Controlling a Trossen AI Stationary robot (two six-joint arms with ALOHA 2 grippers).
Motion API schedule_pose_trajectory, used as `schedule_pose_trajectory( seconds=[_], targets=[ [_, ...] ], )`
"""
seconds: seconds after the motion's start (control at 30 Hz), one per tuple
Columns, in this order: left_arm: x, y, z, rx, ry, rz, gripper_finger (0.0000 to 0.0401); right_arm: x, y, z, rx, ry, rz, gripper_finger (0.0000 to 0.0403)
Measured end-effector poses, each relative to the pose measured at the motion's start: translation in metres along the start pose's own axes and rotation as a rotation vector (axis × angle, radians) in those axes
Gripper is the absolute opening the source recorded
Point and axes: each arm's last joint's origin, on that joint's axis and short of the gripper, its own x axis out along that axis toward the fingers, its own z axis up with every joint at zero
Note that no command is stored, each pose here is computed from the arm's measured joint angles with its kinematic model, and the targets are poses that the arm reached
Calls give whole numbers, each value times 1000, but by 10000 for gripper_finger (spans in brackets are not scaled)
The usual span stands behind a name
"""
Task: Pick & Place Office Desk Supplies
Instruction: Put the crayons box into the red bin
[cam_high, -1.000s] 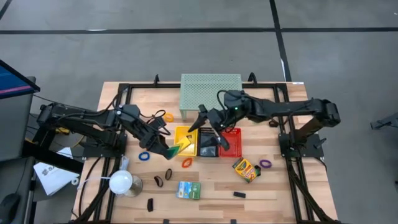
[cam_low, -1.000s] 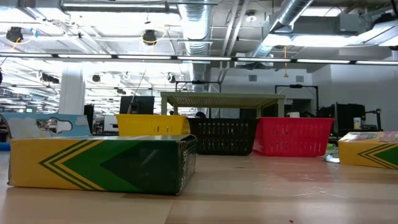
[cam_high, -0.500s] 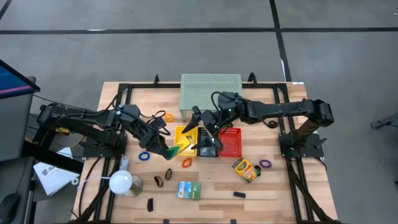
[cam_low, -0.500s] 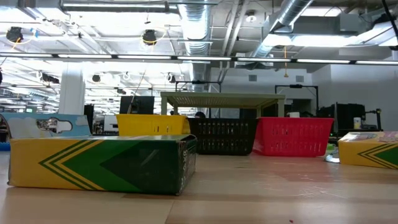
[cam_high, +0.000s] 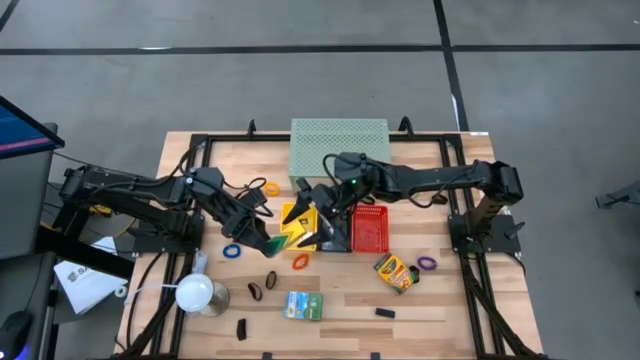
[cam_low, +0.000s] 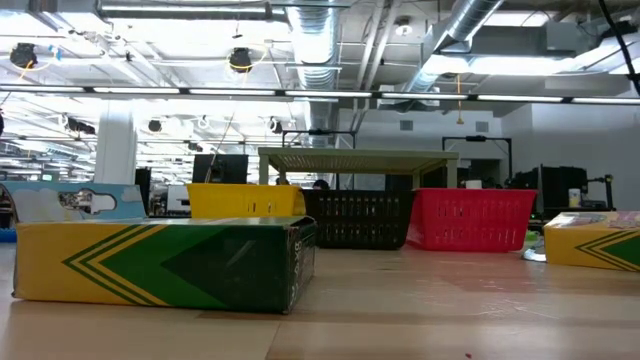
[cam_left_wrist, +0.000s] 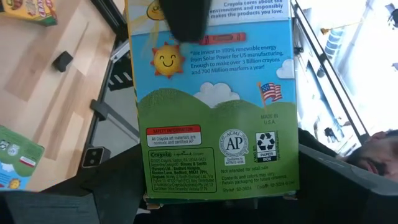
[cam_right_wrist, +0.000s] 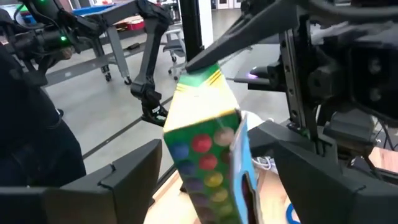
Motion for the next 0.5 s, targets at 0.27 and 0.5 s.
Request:
schedule_pose_trajectory(
  seconds=[0.27, 0.5],
  targets=[
    [0, 0, 0, 3, 5, -1, 347, 0, 1, 0, -1, 0, 19, 252],
    [0, 0, 0, 6, 5, 0, 347, 0, 1, 0, -1, -1, 32, 194]
  ],
)
